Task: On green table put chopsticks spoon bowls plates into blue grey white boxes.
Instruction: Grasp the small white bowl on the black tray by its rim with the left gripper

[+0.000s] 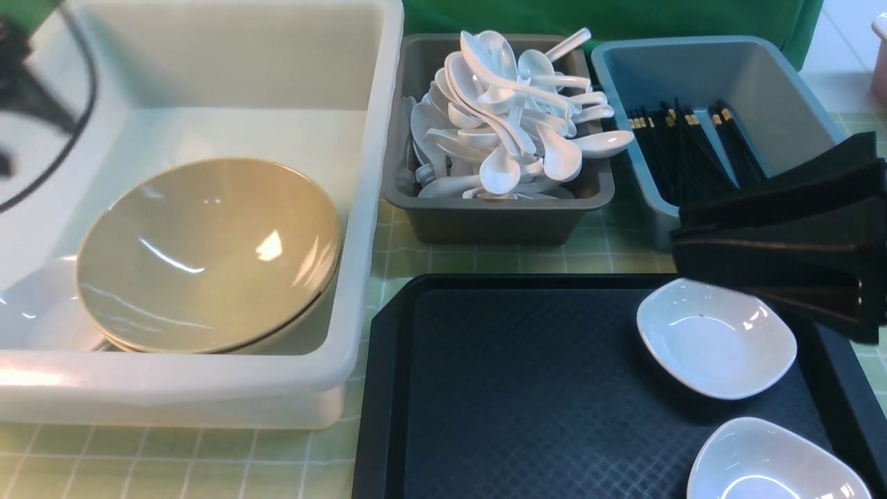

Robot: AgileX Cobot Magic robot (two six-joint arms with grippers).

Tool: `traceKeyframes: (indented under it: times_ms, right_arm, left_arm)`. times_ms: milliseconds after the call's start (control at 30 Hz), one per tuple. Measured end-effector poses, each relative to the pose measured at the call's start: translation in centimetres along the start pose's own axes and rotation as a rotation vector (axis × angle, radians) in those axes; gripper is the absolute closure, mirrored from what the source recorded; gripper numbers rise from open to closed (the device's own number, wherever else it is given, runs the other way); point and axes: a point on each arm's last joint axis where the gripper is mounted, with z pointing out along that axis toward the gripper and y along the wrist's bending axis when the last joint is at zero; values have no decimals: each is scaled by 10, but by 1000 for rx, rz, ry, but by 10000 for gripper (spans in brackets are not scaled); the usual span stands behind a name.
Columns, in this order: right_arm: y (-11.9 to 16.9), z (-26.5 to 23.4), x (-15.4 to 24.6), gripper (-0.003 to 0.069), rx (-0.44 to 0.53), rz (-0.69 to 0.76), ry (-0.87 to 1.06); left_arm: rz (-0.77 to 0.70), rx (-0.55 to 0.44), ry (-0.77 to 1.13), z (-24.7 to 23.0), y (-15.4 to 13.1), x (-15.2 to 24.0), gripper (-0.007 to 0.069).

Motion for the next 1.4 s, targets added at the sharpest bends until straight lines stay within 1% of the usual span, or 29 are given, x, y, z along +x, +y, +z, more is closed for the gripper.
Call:
traceKeyframes:
  times_ms: [33, 67, 100, 167, 233, 300, 367, 433, 467, 500, 533, 600, 700, 733, 800, 833, 900, 1033, 1067, 1267, 1400]
  right_arm:
    - [-2, 0, 2, 504, 28, 9, 20]
    - [-2, 0, 2, 504, 32, 13, 24]
    - [-4, -1, 5, 498, 57, 30, 55]
    - [-6, -1, 9, 490, 82, 54, 95]
    - [-9, -3, 13, 484, 113, 76, 146]
    - [-9, -6, 15, 477, 142, 97, 180]
    - [-8, -9, 14, 475, 152, 106, 184]
    - [-5, -15, 11, 470, 159, 112, 173]
    - [-3, -17, 10, 469, 159, 115, 167]
    - [-3, -18, 10, 468, 159, 113, 167]
    - [0, -21, 9, 466, 163, 108, 158]
    - [3, -27, 8, 464, 168, 94, 146]
    - [9, -37, 7, 456, 193, 74, 129]
    - [9, -38, 7, 455, 195, 74, 127]
    - [12, -43, 7, 452, 205, 75, 113]
    - [12, -43, 7, 452, 205, 76, 113]
    - [14, -45, 7, 448, 205, 82, 110]
    - [15, -46, 7, 443, 202, 80, 115]
    - [16, -46, 8, 441, 196, 81, 124]
    - [16, -46, 10, 434, 195, 75, 148]
    - [15, -46, 11, 432, 204, 65, 161]
  left_arm:
    - [84, 64, 5, 2, -20, 3, 137]
    - [82, 72, 3, 2, -21, 3, 137]
    - [204, 164, 23, 8, -50, 9, 137]
    - [336, 281, 81, 23, -89, 23, 137]
    - [434, 375, 161, 45, -123, 40, 137]
    - [499, 433, 231, 73, -153, 56, 137]
    - [532, 459, 278, 98, -174, 68, 137]
    - [552, 477, 324, 136, -199, 86, 137]
    - [540, 481, 347, 153, -204, 93, 137]
    - [541, 483, 349, 157, -207, 95, 137]
    - [514, 489, 380, 179, -212, 104, 137]
    - [472, 506, 407, 199, -218, 112, 137]
    - [414, 567, 447, 240, -225, 123, 137]
    - [401, 573, 452, 244, -225, 123, 137]
    - [377, 630, 439, 265, -230, 122, 137]
    - [376, 635, 439, 266, -231, 122, 137]
    - [373, 680, 423, 282, -234, 121, 137]
    - [367, 713, 416, 303, -238, 121, 137]
    - [377, 716, 419, 312, -238, 122, 137]
    - [473, 718, 401, 327, -248, 125, 137]
    - [493, 711, 392, 330, -251, 127, 139]
